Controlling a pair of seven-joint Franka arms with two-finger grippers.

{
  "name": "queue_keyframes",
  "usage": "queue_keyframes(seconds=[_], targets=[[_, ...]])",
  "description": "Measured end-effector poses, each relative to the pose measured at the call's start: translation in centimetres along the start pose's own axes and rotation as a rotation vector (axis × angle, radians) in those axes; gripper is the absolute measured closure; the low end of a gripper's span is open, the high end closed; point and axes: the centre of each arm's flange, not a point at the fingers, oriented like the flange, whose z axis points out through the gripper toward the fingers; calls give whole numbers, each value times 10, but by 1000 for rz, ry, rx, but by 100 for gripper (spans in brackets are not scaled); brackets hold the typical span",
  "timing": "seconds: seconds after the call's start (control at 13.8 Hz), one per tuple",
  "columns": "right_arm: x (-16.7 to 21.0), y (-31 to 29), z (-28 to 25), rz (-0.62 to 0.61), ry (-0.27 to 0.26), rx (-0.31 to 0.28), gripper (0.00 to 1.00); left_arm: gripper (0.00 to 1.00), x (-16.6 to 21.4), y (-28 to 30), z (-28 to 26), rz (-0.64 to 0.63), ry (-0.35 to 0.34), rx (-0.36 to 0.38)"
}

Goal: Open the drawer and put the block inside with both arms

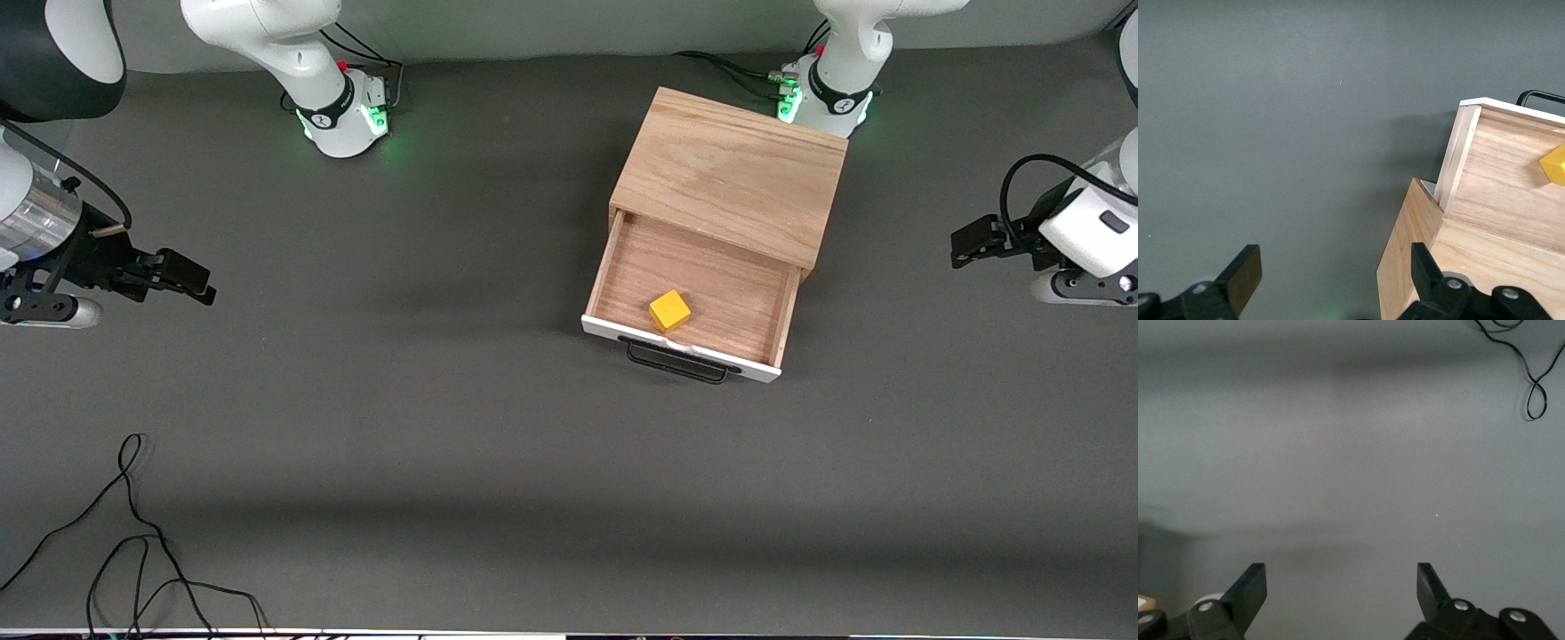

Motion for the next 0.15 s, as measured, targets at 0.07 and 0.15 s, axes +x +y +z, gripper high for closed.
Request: queue_keyframes(seconds=[0.07,0.15], targets=[[1,3,-1,0,2,0,0,0,0,0,0,0,0,0],[1,7,-2,4,5,0,0,0,0,0,0,0,0,0]])
